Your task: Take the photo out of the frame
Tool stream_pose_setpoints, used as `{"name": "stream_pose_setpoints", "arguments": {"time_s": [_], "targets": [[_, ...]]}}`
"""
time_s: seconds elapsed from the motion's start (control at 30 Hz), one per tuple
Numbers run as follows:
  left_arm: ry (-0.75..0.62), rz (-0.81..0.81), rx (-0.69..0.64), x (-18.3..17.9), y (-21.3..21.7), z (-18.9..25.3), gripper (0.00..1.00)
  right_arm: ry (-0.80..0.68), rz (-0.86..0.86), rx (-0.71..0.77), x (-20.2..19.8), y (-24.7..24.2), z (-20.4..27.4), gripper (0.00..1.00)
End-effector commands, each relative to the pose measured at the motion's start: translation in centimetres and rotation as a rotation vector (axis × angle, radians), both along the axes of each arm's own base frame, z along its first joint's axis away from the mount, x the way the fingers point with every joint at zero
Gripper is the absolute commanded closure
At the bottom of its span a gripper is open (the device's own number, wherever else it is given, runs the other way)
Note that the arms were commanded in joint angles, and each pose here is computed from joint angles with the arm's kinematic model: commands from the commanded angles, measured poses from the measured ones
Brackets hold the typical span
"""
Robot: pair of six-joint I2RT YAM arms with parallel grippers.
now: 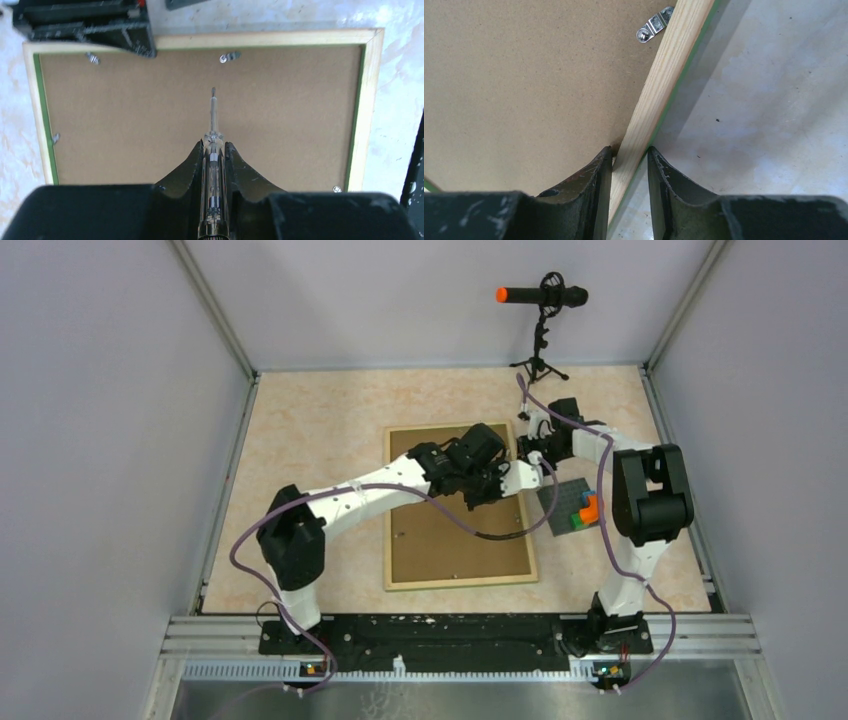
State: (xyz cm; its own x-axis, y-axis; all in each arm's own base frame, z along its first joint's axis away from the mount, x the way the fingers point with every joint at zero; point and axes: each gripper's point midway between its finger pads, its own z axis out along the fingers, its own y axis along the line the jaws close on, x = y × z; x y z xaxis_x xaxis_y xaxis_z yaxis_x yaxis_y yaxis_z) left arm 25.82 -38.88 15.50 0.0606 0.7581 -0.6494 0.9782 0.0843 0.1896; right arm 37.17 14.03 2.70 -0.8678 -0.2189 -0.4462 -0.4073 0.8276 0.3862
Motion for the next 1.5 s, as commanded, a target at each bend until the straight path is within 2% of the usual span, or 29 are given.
{"name": "stream_pose_setpoints", "arguments": {"time_s": [0.0, 0.4, 0.83, 1.2, 1.47], "targets": [[-0.065, -0.059, -0.045, -0.8, -3.6, 1.7, 1.00, 0.063, 0.030, 0.048, -1.4, 0.9, -0.8, 0.70], [-0.060, -0.087, 0.050, -2.3, -6.4, -2.2, 1.00, 0.066, 0.031, 0.058, -1.4, 0.9, -0.7, 0.70], [-0.096, -0.020, 0.103, -0.5, -6.5, -3.9, 1.00, 0.067, 0.030, 0.062, -1.4, 0.9, -0.7, 0.70], [-0.066, -0.045, 0.168, -1.4, -6.0, -5.9, 1.00, 0.071, 0.025, 0.060, -1.3, 0.6, -0.9, 0.70], [-0.072, -0.053, 0.218, -1.8, -4.4, -5.6, 1.00, 0.073, 0.025, 0.061, -1.3, 0.5, -0.9, 0.70]]}}
